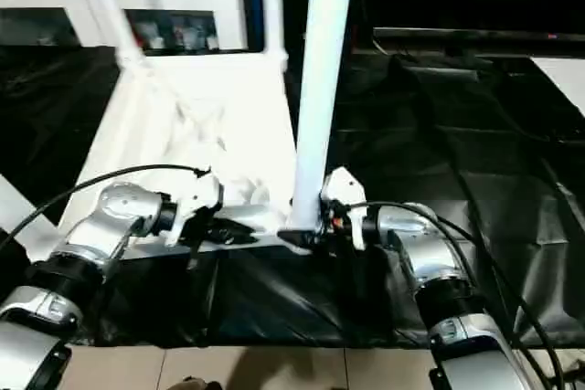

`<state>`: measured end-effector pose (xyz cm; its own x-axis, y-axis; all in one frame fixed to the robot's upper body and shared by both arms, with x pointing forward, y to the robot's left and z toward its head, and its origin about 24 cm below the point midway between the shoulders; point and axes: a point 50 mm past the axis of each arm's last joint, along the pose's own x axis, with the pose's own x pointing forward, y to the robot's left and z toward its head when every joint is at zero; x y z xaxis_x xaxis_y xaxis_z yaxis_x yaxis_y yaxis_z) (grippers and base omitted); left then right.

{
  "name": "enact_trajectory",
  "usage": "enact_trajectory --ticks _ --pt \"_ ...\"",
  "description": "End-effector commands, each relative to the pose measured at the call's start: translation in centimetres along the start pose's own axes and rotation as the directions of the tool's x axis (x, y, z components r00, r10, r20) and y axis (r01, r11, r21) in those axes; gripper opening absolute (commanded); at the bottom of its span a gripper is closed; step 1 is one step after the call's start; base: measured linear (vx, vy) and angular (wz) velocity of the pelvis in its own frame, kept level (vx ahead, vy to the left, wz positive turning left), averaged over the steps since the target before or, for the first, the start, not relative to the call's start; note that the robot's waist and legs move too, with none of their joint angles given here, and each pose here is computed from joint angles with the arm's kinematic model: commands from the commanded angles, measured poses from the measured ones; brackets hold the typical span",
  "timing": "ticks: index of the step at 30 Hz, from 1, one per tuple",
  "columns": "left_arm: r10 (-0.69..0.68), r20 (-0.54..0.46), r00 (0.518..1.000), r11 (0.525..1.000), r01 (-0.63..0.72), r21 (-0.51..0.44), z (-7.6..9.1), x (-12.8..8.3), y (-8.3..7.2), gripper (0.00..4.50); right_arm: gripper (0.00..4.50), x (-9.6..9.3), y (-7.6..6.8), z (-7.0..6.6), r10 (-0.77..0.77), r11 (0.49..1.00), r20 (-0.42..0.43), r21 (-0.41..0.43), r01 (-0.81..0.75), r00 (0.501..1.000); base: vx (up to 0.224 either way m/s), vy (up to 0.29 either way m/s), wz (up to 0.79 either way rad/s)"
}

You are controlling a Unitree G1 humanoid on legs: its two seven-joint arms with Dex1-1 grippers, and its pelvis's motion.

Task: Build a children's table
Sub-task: Rotate leg to tighten

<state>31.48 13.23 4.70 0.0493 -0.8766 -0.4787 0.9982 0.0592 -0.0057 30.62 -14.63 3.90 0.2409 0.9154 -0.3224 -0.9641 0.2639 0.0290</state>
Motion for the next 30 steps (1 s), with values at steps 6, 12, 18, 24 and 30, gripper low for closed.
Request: enact_trajectory --ticks 6,12,18,24,30 --pt "-0.017 0.009 1.000 1.000 0.017 0.019 0.7 0.1 0.4 0.00 2.74 0.4 0.2 0.2 0.013 1.000 -0.005 -0.017 -0.013 1.000 0.000 0.000 0.00" --pt "0.212 -0.018 0.977 0.975 -0.213 -0.070 0.8 2.1 1.4 0.00 2.72 2.4 -0.8 -0.6 -0.377 0.923 -0.002 0.081 0.376 0.926 0.000 0.000 0.00" --pt "0.363 -0.023 0.931 0.920 -0.363 -0.149 2.0 5.3 1.7 0.00 2.72 5.6 -0.9 -0.9 -0.626 0.755 -0.064 0.203 0.624 0.778 0.000 0.000 0.00" --pt "0.431 -0.024 0.902 0.888 -0.428 -0.165 3.1 8.0 1.2 0.00 2.72 8.5 -0.4 0.1 -0.699 0.699 -0.095 0.116 0.705 0.709 0.000 0.000 0.00" --pt "0.412 -0.016 0.911 0.902 -0.411 -0.131 2.5 6.7 1.4 0.00 3.47 6.3 -1.7 0.7 -0.741 0.666 -0.010 0.117 0.737 0.672 0.000 0.000 0.00"
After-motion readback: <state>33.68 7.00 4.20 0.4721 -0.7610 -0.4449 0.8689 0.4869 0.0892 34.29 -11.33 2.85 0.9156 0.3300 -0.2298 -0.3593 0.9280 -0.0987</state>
